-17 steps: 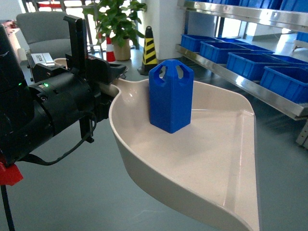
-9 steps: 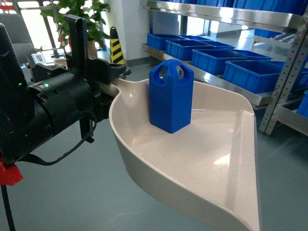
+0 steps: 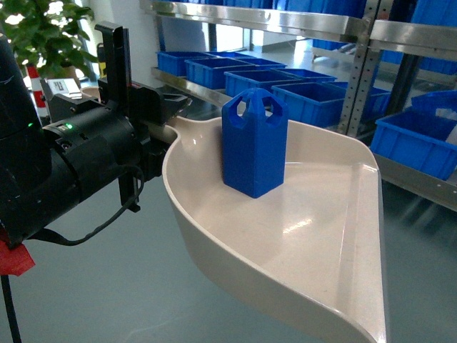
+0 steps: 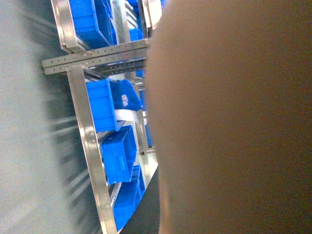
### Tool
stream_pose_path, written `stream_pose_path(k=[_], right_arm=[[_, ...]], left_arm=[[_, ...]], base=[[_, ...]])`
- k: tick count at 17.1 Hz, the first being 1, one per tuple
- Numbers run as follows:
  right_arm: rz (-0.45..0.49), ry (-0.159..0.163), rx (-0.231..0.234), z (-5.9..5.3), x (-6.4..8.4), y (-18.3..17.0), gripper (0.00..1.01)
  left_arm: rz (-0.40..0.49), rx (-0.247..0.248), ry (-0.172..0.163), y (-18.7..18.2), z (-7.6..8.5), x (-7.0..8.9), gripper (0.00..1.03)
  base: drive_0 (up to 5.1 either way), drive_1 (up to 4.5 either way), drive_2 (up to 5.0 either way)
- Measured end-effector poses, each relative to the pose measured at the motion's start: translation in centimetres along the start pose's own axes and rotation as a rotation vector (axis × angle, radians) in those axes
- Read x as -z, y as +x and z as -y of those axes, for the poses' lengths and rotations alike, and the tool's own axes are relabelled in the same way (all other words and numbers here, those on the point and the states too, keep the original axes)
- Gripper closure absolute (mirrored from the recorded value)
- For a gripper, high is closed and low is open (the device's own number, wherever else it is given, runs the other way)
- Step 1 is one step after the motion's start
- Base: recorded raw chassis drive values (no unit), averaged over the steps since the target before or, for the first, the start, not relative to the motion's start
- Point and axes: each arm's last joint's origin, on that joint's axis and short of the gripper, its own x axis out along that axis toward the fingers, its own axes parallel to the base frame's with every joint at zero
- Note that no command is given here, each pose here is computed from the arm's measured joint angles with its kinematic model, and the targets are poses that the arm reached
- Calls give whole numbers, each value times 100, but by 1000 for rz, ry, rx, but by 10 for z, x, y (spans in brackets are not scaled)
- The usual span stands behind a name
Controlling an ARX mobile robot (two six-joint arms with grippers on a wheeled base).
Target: Place part in tray to right shelf
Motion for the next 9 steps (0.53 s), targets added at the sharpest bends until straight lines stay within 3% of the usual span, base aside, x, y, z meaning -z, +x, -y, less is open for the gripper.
stream_pose_path(k=[9], right_arm=[[0, 0, 0, 0, 0, 0, 3]], left_arm=[[-1, 0, 0, 0, 0, 0, 91]], base=[[-161, -161, -161]])
